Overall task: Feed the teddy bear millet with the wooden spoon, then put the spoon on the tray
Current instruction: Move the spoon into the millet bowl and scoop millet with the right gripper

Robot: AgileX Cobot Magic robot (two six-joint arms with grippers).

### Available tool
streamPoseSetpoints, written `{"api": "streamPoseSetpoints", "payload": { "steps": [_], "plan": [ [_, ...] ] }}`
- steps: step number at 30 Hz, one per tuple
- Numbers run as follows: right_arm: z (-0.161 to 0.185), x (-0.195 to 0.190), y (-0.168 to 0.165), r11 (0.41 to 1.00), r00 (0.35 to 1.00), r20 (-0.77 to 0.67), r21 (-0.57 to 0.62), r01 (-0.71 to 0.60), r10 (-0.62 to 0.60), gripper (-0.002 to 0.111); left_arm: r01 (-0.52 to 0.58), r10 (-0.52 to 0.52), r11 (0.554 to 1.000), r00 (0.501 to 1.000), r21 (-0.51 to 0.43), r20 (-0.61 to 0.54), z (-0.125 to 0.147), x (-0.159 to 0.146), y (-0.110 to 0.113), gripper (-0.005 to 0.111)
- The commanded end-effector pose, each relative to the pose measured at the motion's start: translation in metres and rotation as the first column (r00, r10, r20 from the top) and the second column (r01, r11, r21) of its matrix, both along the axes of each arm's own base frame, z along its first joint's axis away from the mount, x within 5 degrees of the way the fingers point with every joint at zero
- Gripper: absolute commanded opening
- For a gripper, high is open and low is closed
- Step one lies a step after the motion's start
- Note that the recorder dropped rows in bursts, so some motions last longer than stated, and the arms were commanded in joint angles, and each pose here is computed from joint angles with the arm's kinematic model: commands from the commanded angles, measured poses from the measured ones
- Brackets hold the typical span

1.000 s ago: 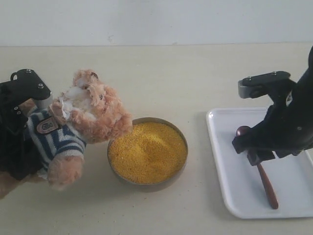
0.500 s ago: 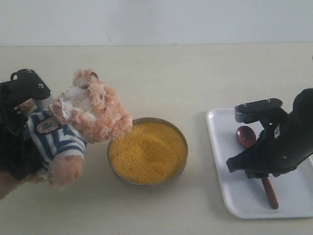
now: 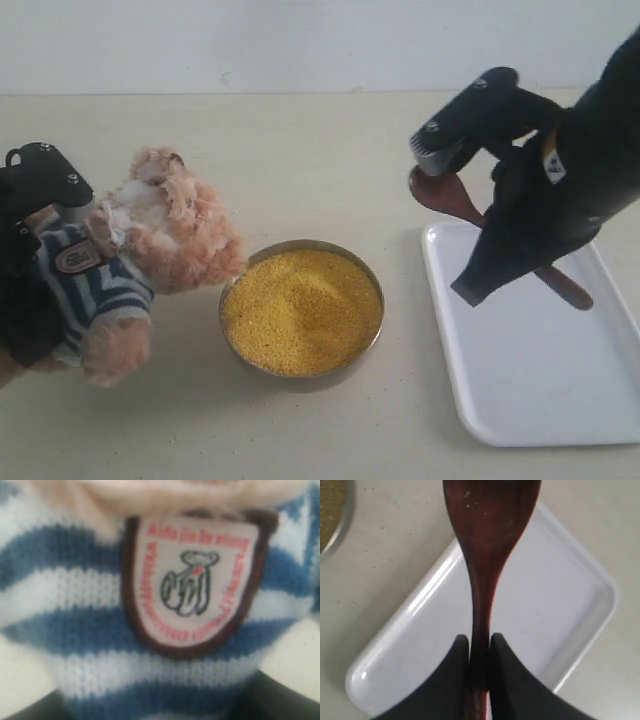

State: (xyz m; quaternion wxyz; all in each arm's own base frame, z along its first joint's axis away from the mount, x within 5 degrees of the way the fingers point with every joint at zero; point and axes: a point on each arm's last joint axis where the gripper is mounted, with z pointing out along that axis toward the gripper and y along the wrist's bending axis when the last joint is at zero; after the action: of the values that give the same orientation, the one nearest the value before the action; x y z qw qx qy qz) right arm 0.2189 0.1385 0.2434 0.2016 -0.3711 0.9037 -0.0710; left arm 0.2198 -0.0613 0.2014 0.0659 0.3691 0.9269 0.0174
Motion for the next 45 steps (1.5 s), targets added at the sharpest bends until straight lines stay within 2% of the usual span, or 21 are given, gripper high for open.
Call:
{"api": "streamPoseSetpoints", "payload": {
  "steps": [1,5,7,9,12,22,25,32,38,45],
  "plan": [
    [0.02,-0.02,0.034,0.938,0.969,0.145,-0.314,-0.146,0.2,0.0,-0.116,0.112,0.99,0.993,0.081,0.049,0.007,0.003,0.007,0.004],
    [0.01,-0.038,0.07,0.749,0.895,0.178,-0.626,-0.217,0.409,0.0,-0.127,0.121,0.987,0.991,0.098,0.059,0.008,0.004,0.009,0.004],
    [-0.003,-0.044,0.093,0.649,0.826,0.178,-0.713,-0.266,0.535,0.0,-0.124,0.118,0.987,0.991,0.1,0.064,0.008,0.004,0.009,0.004],
    [-0.019,-0.048,0.107,0.556,0.782,0.127,-0.771,-0.309,0.61,0.0,-0.123,0.117,0.987,0.991,0.1,0.067,0.008,0.004,0.009,0.004],
    [-0.039,-0.051,0.122,0.43,0.723,0.058,-0.836,-0.342,0.688,0.0,-0.123,0.117,0.987,0.991,0.099,0.068,0.008,0.005,0.009,0.004],
    [-0.075,-0.044,0.135,0.15,0.625,-0.135,-0.912,-0.381,0.769,0.0,-0.123,0.116,0.988,0.99,0.09,0.079,0.008,0.006,0.009,0.004],
    [-0.084,-0.044,0.136,0.087,0.611,-0.199,-0.91,-0.405,0.767,0.0,-0.124,0.117,0.988,0.99,0.089,0.079,0.008,0.006,0.009,0.004],
    [-0.092,-0.047,0.137,0.067,0.609,-0.231,-0.902,-0.426,0.758,0.0,-0.126,0.12,0.989,0.99,0.082,0.081,0.008,0.006,0.008,0.004],
    [-0.097,-0.052,0.132,0.117,0.65,-0.255,-0.874,-0.471,0.716,0.0,-0.132,0.126,0.989,0.989,0.072,0.079,0.008,0.006,0.007,0.004],
    [-0.082,-0.052,0.152,0.301,0.715,-0.192,-0.812,-0.501,0.672,0.0,-0.131,0.125,0.989,0.989,0.07,0.083,0.008,0.006,0.007,0.004]
  ]
}}
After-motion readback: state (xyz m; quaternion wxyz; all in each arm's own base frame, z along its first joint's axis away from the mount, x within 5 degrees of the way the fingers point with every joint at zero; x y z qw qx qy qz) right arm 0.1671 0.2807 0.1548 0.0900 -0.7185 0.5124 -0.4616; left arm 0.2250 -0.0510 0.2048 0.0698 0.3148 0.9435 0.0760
